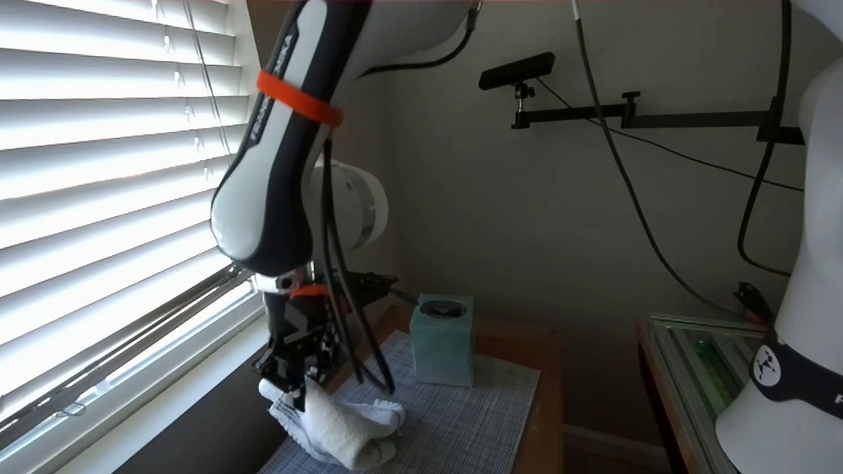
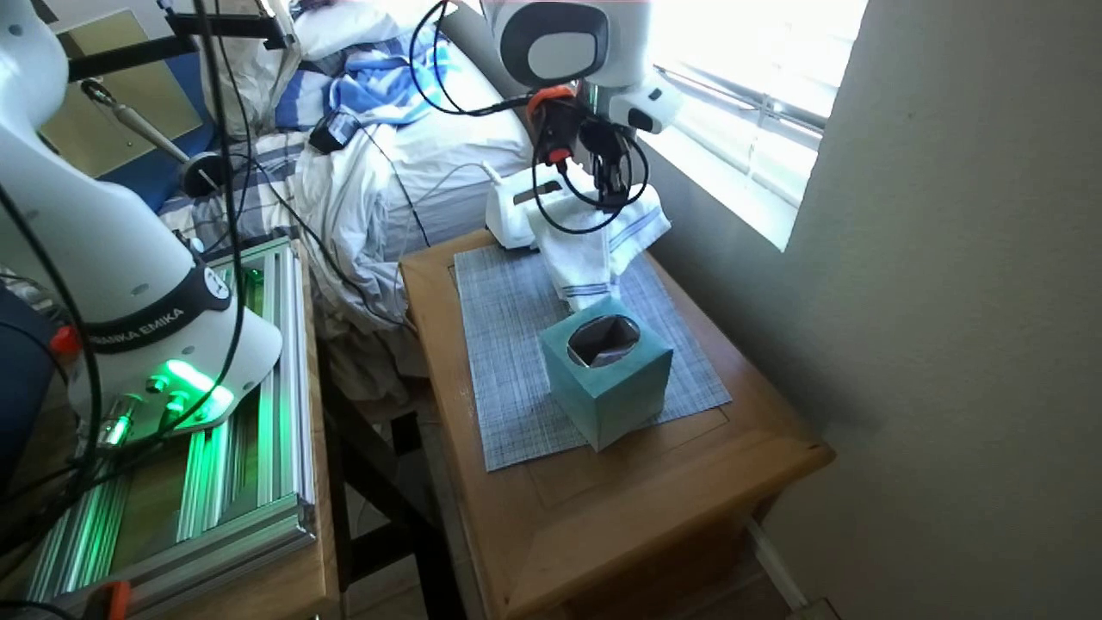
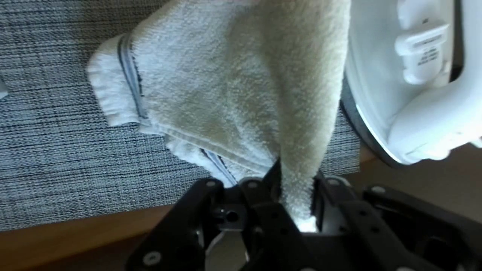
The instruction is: Put the towel on the tissue box
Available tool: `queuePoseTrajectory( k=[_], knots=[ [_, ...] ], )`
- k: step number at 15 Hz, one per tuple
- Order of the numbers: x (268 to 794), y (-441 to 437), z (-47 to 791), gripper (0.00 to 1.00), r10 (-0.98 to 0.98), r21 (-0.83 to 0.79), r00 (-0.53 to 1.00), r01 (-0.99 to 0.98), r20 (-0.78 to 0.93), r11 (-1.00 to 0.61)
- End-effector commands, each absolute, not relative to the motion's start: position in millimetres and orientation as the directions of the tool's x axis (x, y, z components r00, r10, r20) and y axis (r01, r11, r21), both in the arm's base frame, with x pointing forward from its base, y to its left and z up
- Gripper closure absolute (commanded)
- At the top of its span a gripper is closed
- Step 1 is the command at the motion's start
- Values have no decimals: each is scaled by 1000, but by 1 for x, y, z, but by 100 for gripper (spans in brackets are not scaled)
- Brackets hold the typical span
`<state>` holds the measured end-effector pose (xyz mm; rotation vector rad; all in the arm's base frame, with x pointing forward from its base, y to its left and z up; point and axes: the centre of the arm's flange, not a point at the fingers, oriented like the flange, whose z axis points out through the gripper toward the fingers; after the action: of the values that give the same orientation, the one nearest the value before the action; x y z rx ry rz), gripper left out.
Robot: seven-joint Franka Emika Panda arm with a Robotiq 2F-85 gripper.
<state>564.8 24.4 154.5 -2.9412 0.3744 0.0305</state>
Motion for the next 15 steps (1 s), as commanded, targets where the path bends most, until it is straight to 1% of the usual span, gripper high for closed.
queuePoseTrajectory(
  k=[1,9,11,15],
  knots=[
    [528,4,234,97,-188,-245,978,-204,-84,-948],
    [504,-35,370,97,-139,-273,985,-163,-105,-948],
    [499,-53,398,97,-175,-247,980,-194,-98,-950],
    [494,-109,416,97,-301,-144,952,-307,-61,-941]
  ],
)
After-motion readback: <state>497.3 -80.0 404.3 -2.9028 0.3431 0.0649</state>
